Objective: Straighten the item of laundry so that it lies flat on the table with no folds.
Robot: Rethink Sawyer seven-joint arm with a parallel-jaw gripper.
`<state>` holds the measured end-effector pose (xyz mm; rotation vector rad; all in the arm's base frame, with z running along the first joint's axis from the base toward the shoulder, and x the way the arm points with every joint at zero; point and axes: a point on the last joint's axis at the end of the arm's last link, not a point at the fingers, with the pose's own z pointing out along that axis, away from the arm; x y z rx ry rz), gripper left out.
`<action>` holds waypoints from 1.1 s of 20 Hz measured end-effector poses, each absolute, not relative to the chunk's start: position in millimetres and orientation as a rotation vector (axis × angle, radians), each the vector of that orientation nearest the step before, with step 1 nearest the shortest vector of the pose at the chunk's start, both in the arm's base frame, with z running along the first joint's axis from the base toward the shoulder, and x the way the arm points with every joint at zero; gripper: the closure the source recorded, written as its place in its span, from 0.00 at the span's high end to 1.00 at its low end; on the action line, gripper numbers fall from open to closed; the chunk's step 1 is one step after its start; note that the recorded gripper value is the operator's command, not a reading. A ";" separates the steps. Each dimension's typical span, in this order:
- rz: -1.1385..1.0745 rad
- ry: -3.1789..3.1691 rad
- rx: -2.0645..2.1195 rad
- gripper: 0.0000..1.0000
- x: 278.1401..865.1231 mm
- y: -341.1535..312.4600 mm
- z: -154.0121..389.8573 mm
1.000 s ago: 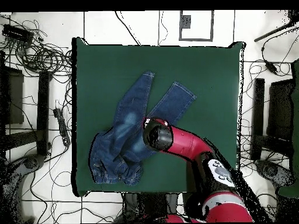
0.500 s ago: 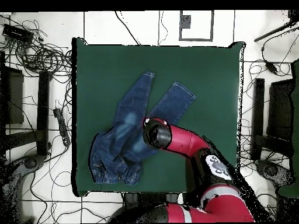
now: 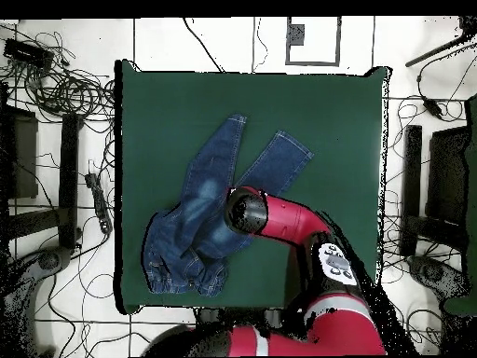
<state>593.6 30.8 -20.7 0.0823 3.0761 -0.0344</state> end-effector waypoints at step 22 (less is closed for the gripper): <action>-0.135 3.108 0.067 1.00 596.0 11.2 -43.5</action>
